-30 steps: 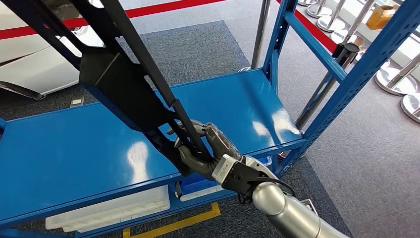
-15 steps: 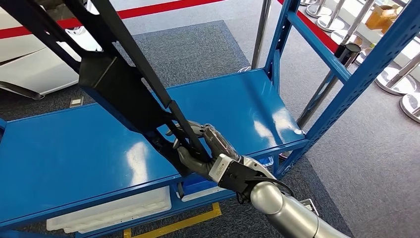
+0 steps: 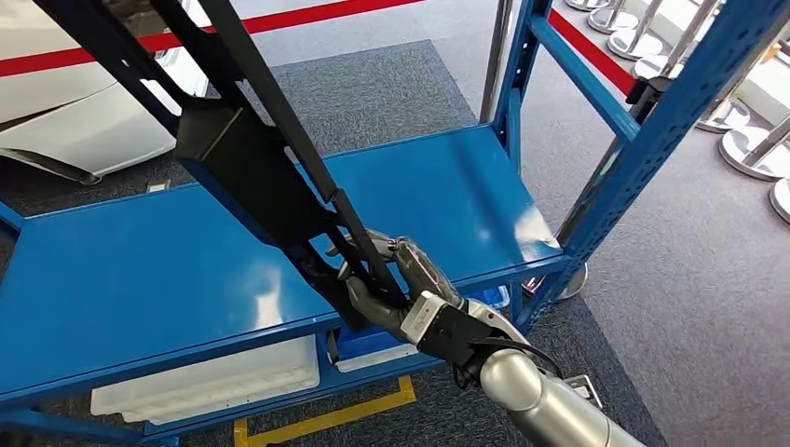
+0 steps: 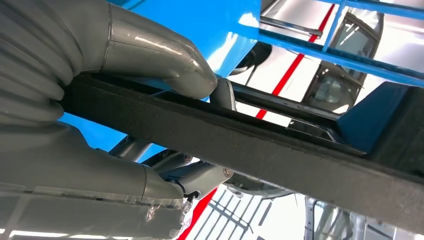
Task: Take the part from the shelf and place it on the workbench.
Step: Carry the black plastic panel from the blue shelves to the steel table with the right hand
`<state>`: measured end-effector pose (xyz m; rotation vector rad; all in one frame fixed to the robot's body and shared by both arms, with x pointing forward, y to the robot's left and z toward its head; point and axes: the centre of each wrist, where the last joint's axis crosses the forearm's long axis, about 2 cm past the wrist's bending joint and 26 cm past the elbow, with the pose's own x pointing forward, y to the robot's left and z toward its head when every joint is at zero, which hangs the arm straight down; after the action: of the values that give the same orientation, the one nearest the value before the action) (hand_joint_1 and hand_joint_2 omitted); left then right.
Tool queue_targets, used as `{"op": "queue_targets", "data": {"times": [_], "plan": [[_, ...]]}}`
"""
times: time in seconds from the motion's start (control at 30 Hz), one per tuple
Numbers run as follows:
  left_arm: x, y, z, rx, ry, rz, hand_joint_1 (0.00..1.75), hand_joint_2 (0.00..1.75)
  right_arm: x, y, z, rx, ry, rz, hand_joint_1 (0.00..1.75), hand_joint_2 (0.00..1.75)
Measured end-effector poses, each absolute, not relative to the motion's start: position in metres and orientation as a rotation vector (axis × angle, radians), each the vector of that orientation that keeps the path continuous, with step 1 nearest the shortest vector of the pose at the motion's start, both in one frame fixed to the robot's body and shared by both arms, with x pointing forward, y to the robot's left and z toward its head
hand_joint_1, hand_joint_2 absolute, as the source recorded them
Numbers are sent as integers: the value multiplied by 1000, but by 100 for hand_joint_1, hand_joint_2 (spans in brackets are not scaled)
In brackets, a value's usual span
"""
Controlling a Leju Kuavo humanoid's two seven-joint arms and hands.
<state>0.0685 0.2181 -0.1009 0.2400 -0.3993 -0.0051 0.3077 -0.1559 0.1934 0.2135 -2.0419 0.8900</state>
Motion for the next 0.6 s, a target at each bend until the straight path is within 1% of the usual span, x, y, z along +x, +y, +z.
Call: {"op": "queue_targets", "data": {"times": [0.6], "plan": [[72, 219, -101, 241, -403, -5, 0, 175, 305, -156, 190, 208, -2033, 886, 175, 175]]}}
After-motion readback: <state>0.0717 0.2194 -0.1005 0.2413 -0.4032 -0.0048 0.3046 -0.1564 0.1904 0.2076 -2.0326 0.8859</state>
